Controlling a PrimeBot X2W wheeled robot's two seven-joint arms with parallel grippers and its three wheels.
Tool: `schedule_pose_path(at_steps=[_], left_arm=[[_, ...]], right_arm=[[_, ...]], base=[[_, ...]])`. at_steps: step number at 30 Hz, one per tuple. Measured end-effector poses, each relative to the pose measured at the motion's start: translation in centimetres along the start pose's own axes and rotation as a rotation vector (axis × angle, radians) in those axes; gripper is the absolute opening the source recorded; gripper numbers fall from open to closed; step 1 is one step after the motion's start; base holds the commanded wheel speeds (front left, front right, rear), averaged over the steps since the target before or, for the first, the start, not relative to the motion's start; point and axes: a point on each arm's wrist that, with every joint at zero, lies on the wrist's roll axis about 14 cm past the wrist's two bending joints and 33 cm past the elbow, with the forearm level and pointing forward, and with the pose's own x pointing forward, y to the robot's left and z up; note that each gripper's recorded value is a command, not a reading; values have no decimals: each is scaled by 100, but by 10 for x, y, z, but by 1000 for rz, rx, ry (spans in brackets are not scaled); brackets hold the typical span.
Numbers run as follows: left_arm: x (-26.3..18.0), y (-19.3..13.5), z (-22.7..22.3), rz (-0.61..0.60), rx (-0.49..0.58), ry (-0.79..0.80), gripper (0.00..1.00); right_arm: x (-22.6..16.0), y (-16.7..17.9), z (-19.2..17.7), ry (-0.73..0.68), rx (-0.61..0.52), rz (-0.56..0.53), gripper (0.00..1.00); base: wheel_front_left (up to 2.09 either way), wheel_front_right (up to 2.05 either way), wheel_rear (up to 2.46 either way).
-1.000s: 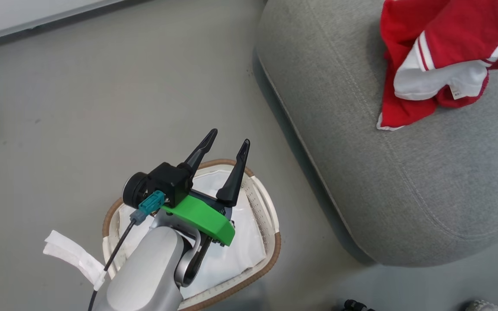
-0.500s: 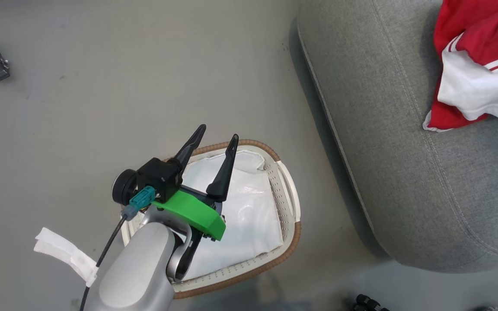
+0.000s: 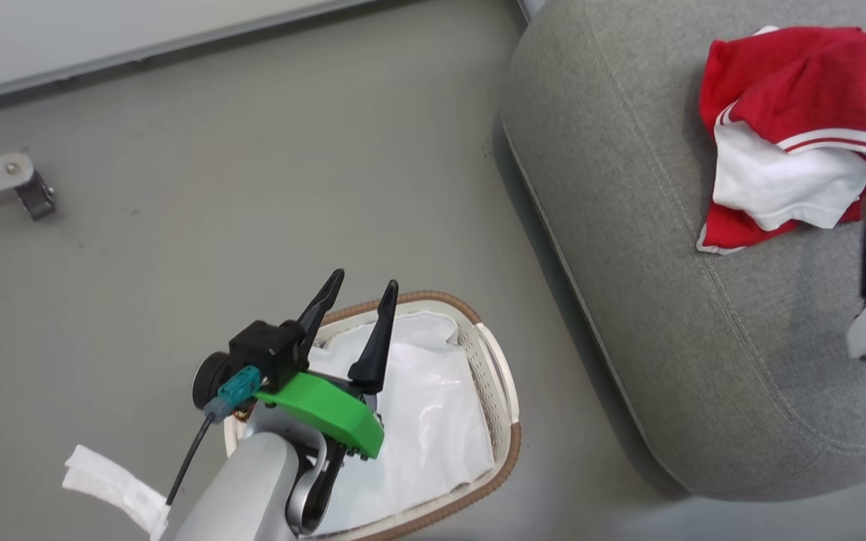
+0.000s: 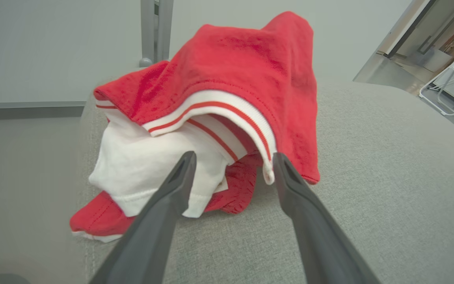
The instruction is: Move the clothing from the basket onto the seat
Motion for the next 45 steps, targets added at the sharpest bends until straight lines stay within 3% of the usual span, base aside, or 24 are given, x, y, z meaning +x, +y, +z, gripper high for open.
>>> schedule_pose_path(at_steps=[6,12,18,26,34,35,40,45], left_arm=[[-22,13,14,78,46,-30,100],[-56,50,45,238,126,-113,100],[-99,77,61,404,228,-150,100],[-153,102,76,586,283,-190,100],[-180,105,73,629,232,-212,100],[-182,104,70,629,227,-206,0],[-185,107,55,642,203,-165,0],[-189,111,55,666,107,-182,0]], right_arm=[[-14,48,22,-84,80,127,100],[-19,124,54,-177,240,283,100],[-34,186,66,-191,326,417,100],[-50,211,57,-157,362,457,100],[-62,213,47,-128,359,460,100],[-63,213,46,-126,359,460,0],[-71,217,26,-59,367,461,0],[-70,213,23,-23,453,436,0]], base=[[0,0,0],[0,0,0],[0,0,0],[0,0,0],[0,0,0],[0,0,0],[0,0,0],[0,0,0]])
